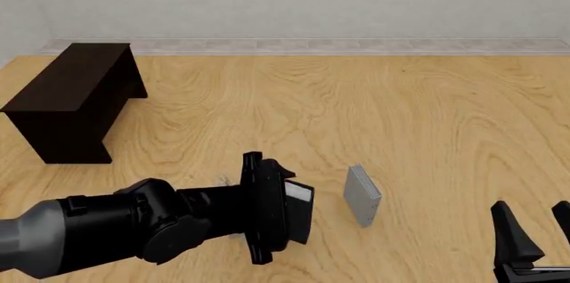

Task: Pick up the book in the middle and place it on the cabinet shelf.

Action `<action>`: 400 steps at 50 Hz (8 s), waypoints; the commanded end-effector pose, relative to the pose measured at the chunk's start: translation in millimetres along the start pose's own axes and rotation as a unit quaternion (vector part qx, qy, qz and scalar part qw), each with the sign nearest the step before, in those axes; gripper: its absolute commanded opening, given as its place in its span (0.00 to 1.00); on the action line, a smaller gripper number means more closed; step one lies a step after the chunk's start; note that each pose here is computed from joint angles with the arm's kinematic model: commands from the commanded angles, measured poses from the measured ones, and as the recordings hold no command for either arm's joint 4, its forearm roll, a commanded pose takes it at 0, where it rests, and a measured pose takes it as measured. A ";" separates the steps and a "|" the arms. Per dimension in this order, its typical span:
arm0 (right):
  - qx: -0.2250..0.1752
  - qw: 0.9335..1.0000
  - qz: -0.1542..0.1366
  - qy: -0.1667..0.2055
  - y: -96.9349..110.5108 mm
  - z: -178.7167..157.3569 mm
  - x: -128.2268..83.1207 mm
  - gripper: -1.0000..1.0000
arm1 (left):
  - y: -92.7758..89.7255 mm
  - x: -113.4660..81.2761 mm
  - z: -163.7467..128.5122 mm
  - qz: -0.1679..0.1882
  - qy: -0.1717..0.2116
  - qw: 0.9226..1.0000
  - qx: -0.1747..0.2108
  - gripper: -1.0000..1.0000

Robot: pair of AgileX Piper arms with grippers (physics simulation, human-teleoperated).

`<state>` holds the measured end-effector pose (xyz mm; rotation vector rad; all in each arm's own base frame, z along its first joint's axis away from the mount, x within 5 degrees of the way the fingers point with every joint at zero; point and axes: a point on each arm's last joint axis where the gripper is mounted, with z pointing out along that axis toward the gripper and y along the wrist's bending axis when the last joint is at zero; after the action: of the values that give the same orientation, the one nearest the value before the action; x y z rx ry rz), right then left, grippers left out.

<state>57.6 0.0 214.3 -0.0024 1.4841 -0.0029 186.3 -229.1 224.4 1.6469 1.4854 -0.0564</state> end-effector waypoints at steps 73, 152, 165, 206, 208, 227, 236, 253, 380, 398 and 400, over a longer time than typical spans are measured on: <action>0.000 1.000 0.000 0.000 0.0 0.0 0.0 1.00 | 4.5 17.6 40.5 -0.006 0.036 0.999 0.010 0.00; 0.000 1.000 0.000 0.000 0.0 0.0 0.0 1.00 | 41.5 -30.8 -59.5 0.070 -0.057 0.992 -0.084 0.00; 0.000 1.000 0.000 0.000 0.0 -0.1 0.0 1.00 | 58.7 -25.8 -76.2 0.082 -0.061 0.985 -0.135 0.00; 0.000 1.000 0.000 0.000 0.0 0.0 0.0 1.00 | 85.9 16.5 -114.7 0.115 -0.014 0.958 -0.262 0.00; 0.000 1.000 0.000 0.000 0.0 0.0 0.0 1.00 | 89.2 21.2 -112.3 0.120 -0.005 0.956 -0.269 0.00; 0.000 1.000 0.000 0.000 0.0 0.0 0.0 1.00 | 119.5 21.8 -136.9 0.115 0.019 0.941 -0.317 0.00; 0.000 1.000 0.000 0.000 0.0 0.0 0.0 1.00 | 127.4 26.5 -141.1 0.115 0.033 0.937 -0.328 0.00; 0.000 1.000 0.000 0.000 0.0 0.0 0.0 1.00 | 134.1 55.9 -132.0 0.132 0.086 0.927 -0.341 0.00; 0.000 1.000 0.000 0.000 0.0 0.0 0.0 1.00 | 202.5 208.5 -142.7 0.175 0.330 0.833 -0.408 0.00; 0.000 1.000 0.000 0.000 0.0 0.0 0.0 1.00 | 208.4 229.6 -139.1 0.150 0.339 0.832 -0.413 0.00; 0.000 1.000 0.000 0.000 0.0 0.0 0.0 1.00 | 210.2 229.0 -140.0 0.147 0.337 0.832 -0.417 0.00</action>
<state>57.6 0.0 214.3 -0.0025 1.4841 -0.0030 346.2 53.4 292.2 1.1590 1.4174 1.2483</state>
